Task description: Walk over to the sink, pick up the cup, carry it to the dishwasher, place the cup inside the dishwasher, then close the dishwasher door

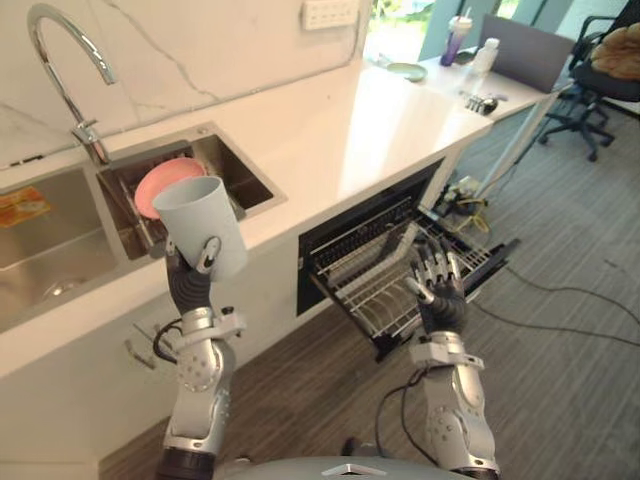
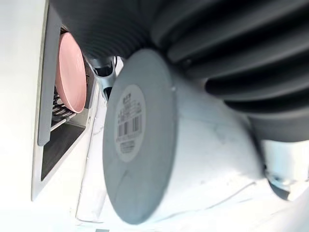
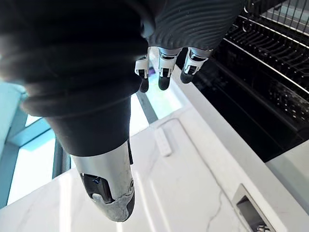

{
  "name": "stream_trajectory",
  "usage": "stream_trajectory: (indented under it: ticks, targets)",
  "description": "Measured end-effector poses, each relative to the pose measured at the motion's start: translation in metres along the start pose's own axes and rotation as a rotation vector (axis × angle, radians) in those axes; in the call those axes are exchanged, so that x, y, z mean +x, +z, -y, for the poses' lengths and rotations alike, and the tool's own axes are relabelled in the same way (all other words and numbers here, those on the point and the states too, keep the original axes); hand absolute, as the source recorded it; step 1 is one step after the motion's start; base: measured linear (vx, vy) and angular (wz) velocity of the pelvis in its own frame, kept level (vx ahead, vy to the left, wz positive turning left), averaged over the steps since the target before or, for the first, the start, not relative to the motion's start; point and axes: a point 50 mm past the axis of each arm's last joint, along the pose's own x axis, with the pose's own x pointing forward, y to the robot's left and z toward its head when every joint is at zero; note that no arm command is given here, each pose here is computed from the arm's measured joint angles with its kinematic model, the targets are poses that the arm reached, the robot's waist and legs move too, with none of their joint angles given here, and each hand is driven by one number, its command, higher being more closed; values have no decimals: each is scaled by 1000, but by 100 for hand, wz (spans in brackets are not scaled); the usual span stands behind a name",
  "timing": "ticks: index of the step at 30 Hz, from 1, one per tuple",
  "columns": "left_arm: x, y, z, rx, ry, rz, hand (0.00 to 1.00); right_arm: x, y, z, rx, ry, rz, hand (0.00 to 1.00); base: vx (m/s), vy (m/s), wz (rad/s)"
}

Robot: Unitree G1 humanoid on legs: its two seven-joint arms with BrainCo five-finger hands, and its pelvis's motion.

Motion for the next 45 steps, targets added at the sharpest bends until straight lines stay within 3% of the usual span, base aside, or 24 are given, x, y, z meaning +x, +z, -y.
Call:
stream_trajectory:
  ticks: [8, 18, 31, 41, 45]
  targets:
    - [-12, -6, -15, 46, 23, -39, 100, 5, 7, 2, -18, 23, 39, 0, 175, -32, -10]
    - [10, 8, -3, 49, -60, 68, 100, 15, 2, -6, -17, 66, 18, 0, 229, 120, -29]
    - [9, 16, 0, 36, -65, 99, 100, 18, -4, -18, 25, 96, -3, 0, -37, -8, -11]
    - [16, 26, 45, 106, -131, 243, 100, 21, 11, -32, 153, 214, 56, 0, -76, 10, -32]
    - [22, 32, 64, 238, -131, 359, 100, 23, 24, -39, 273, 340, 59, 0, -50, 20, -42]
